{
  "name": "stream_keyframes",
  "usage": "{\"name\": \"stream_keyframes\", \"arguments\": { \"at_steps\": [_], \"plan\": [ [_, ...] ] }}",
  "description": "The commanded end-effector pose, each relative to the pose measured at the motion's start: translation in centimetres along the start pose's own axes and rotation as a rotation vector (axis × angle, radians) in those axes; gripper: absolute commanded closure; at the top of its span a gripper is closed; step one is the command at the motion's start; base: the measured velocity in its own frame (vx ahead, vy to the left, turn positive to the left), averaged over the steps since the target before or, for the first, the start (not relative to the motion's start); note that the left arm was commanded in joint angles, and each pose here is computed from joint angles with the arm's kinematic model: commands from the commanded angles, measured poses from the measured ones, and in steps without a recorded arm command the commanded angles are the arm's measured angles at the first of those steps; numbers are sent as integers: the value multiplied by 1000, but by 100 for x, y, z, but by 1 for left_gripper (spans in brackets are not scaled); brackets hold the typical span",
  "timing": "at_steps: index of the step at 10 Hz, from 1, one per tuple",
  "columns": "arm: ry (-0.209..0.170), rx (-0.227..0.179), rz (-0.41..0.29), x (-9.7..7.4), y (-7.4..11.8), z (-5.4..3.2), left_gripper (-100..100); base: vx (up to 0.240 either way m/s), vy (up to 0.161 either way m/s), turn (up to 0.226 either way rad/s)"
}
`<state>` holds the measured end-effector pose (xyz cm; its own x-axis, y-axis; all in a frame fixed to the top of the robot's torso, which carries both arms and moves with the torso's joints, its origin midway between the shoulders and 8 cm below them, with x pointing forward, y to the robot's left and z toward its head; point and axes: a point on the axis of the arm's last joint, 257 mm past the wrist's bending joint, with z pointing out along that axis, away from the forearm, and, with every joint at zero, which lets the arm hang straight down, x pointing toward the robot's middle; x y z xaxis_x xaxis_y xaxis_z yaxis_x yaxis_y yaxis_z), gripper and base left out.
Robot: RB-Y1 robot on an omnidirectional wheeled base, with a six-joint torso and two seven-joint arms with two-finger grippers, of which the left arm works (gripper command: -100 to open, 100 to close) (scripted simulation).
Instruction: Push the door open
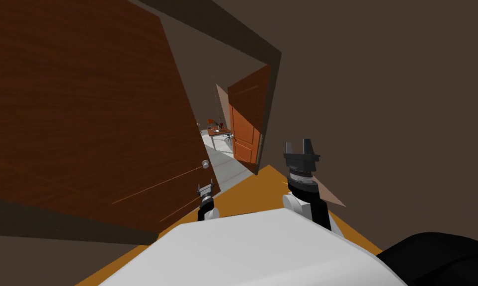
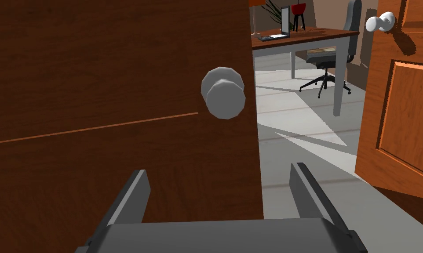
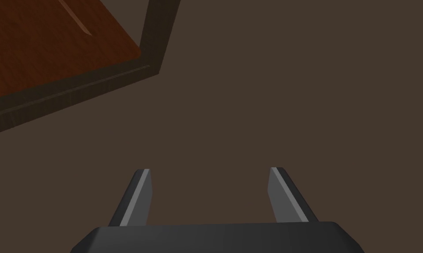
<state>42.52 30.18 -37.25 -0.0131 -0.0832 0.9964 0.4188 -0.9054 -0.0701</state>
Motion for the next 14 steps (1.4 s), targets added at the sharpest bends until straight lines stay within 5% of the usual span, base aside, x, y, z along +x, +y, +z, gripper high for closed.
{"name": "stream_keyframes", "arguments": {
  "at_steps": [1,4,9,14],
  "plan": [
    [-17,8,-26,-71,28,-42,-100,46,91,-87],
    [-47,20,-70,-182,95,-117,-100,36,77,-86],
    [-22,24,-16,-149,-191,29,-100,123,61,-20],
    [-30,36,-31,-176,-222,42,-100,208,87,-22]
  ]
}}
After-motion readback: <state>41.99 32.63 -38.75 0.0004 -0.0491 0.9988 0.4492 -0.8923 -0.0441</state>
